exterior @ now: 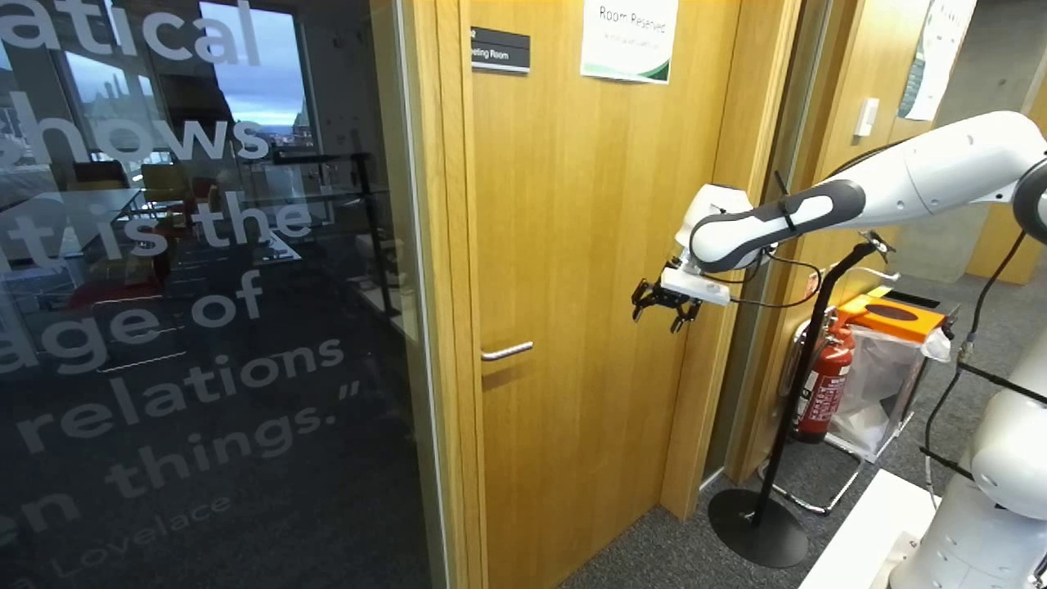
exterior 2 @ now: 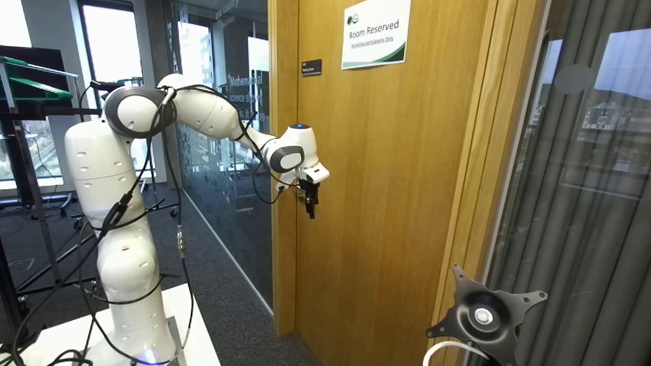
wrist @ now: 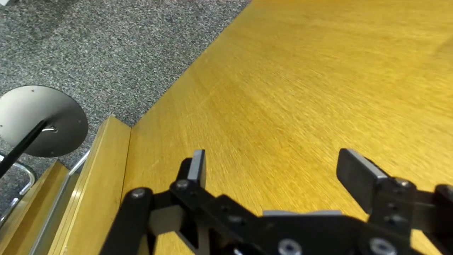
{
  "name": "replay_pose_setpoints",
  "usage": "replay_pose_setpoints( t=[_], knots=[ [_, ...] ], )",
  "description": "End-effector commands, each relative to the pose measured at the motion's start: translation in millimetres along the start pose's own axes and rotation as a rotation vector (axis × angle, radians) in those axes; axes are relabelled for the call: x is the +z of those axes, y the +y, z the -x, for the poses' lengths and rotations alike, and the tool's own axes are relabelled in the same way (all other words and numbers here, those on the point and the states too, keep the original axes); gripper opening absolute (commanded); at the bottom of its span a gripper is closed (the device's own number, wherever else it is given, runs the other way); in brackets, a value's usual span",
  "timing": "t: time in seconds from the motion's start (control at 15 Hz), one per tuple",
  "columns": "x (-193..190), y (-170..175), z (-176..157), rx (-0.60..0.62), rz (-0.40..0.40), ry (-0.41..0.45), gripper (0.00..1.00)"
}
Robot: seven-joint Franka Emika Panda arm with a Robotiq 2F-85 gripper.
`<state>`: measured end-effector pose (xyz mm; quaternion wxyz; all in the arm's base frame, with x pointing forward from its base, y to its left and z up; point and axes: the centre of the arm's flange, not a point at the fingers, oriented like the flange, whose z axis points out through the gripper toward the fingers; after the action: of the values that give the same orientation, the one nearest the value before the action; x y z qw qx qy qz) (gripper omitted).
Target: Pull the handle down and open the door
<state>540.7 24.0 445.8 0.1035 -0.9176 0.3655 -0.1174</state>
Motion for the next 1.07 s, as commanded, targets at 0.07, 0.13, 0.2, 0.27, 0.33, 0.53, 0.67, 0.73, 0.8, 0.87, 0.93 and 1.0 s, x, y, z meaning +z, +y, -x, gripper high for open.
replay_pose_setpoints(
  t=[0.07,0.13,0.2,0.27,0.33,0.53,0.67,0.73,0.8,0.87,0.93,1.0],
  knots=[
    [-3,-3,-3,0.019,-0.014,0.000,1.00],
    [-3,-3,-3,0.022,-0.015,-0.002,1.00],
    [-2,-3,-3,0.023,-0.014,-0.003,1.00],
    [-1,-3,-3,0.024,-0.014,-0.004,1.00],
    [1,2,-5,0.071,-0.055,-0.026,1.00],
    [6,0,-1,0.226,-0.189,-0.112,1.00],
    [6,-6,2,0.320,-0.254,-0.171,1.00],
    [5,-10,4,0.365,-0.289,-0.199,1.00],
    [4,-14,6,0.409,-0.323,-0.227,1.00],
    [2,-19,8,0.453,-0.354,-0.257,1.00],
    [0,-24,10,0.494,-0.387,-0.285,1.00],
    [-2,-30,13,0.531,-0.423,-0.311,1.00]
  ],
)
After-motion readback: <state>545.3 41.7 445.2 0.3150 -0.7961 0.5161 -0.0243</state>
